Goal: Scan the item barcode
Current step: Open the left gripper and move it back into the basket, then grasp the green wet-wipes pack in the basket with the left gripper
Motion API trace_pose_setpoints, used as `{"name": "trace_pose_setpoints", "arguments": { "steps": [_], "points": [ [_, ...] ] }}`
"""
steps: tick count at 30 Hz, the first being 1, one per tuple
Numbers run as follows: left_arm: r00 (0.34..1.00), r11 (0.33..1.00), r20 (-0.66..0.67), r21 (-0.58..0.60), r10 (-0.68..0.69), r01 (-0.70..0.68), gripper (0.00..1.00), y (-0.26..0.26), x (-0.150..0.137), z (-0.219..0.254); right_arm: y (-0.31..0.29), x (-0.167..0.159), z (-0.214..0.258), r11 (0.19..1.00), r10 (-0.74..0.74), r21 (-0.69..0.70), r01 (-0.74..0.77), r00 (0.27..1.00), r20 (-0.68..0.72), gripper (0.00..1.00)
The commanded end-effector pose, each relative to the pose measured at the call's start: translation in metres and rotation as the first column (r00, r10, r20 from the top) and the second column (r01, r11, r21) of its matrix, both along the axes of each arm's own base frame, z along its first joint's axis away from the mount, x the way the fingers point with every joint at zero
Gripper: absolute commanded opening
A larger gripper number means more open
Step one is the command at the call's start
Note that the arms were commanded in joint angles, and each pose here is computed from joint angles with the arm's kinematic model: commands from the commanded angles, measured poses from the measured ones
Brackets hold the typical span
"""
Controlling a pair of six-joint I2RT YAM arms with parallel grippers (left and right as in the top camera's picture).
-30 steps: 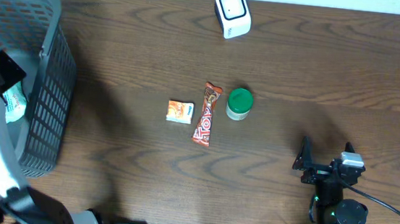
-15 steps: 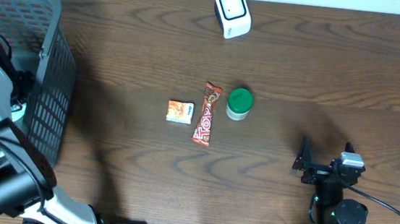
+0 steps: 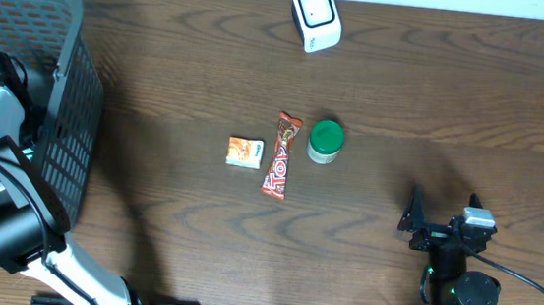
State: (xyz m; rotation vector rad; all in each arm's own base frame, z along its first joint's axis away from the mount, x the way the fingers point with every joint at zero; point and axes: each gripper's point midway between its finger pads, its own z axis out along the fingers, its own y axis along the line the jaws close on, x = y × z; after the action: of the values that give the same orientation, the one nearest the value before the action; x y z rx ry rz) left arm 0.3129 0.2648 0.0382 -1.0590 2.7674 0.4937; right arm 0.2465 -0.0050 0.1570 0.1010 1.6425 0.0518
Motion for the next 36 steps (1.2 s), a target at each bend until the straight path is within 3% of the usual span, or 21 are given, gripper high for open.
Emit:
{"name": "trace_pose_setpoints", "arguments": {
  "steps": [1,12,22,24,27,31,32,36],
  "points": [
    [0.999,1.000,-0.049,-0.009,0.001,-0.001,0.98,0.003,-0.007,-0.018,0.001,0.000,0.000,1.000,0.003,-0.009,-0.003,1.000,0.001,0.99],
    [0.999,1.000,-0.051,-0.007,0.003,-0.004,0.98,0.007,-0.002,-0.035,0.001,0.000,0.000,1.000,0.003,-0.009,-0.003,1.000,0.001,0.99],
    [0.991,0.998,-0.131,-0.060,0.004,-0.011,1.00,0.005,-0.016,-0.071,0.001,0.000,0.000,1.000,0.003,-0.009,-0.003,1.000,0.001,0.99],
    [0.989,0.998,-0.146,-0.070,-0.002,-0.008,0.83,0.004,-0.019,-0.075,0.001,0.000,0.000,1.000,0.003,-0.009,-0.003,1.000,0.001,0.99],
    [0.988,0.997,-0.157,-0.077,-0.005,-0.007,0.40,0.002,-0.021,-0.075,0.001,0.000,0.000,1.000,0.003,-0.009,-0.003,1.000,0.001,0.99],
    [0.986,0.996,-0.167,-0.084,-0.006,-0.008,0.13,0.000,-0.025,-0.071,0.001,0.000,0.000,1.000,0.003,-0.009,-0.003,1.000,0.001,0.99],
    [0.986,0.996,-0.168,-0.085,-0.006,-0.008,0.08,-0.001,-0.025,-0.069,0.001,0.000,0.000,1.000,0.003,-0.009,-0.003,1.000,0.001,0.99],
    [0.986,0.997,-0.166,-0.073,-0.004,-0.009,0.07,0.001,-0.026,-0.051,0.001,0.000,0.000,1.000,0.003,-0.009,-0.003,1.000,0.001,0.99]
  ]
}}
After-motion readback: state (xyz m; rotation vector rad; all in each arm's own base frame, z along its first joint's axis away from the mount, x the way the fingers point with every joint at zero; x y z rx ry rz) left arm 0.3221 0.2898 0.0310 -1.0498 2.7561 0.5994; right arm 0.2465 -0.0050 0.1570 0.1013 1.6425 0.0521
